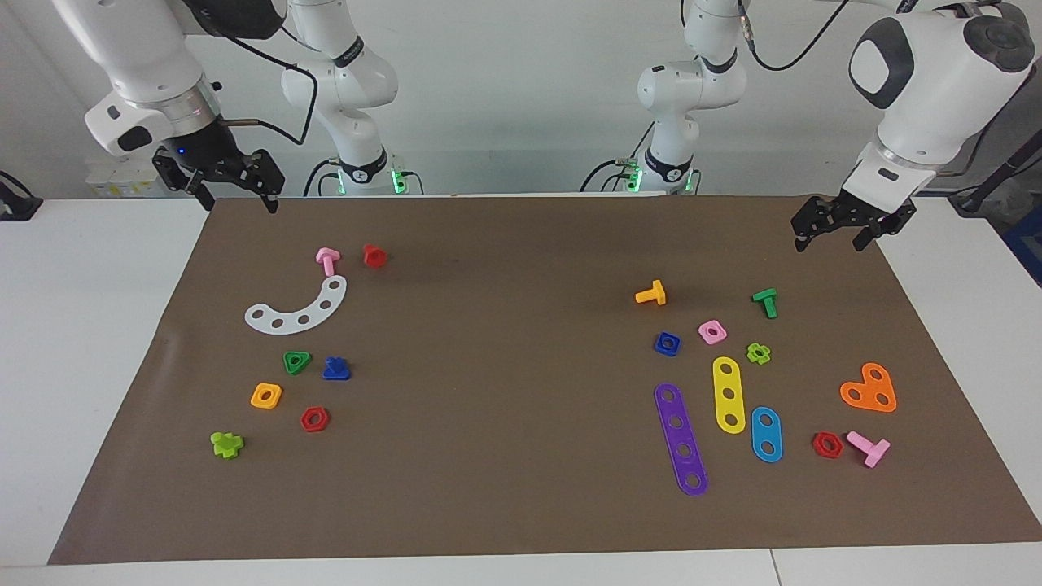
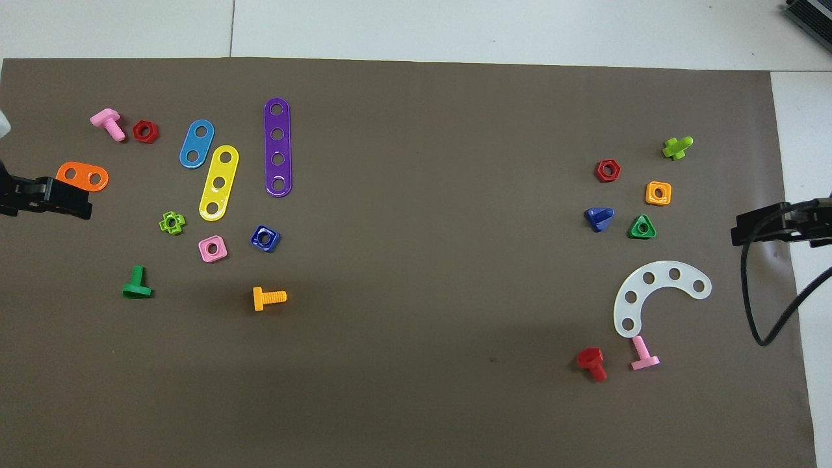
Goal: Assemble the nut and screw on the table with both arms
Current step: 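Reach the right gripper toward the blue screw among the nuts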
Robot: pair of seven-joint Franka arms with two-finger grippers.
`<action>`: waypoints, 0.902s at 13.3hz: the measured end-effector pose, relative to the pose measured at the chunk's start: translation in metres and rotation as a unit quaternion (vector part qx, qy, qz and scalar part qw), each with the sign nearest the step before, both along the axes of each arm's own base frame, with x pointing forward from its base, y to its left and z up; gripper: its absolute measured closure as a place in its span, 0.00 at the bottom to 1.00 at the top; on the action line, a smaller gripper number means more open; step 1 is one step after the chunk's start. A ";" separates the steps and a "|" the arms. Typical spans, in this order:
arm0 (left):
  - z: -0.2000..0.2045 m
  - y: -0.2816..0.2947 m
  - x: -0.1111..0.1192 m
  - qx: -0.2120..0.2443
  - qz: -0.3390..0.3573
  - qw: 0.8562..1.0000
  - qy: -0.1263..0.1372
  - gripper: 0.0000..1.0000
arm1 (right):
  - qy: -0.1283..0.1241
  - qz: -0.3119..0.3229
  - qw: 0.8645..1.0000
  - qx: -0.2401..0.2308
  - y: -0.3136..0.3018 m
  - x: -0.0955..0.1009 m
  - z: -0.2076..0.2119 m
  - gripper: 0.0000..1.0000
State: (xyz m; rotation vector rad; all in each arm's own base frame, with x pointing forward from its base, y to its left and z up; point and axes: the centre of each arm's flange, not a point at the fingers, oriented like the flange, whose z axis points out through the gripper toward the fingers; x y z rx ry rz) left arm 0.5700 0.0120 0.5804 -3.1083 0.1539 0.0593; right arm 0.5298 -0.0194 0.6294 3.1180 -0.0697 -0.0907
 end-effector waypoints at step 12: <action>0.000 0.000 0.000 0.000 0.000 1.000 0.000 0.00 | -0.067 0.049 0.997 0.003 0.035 0.020 -0.078 0.00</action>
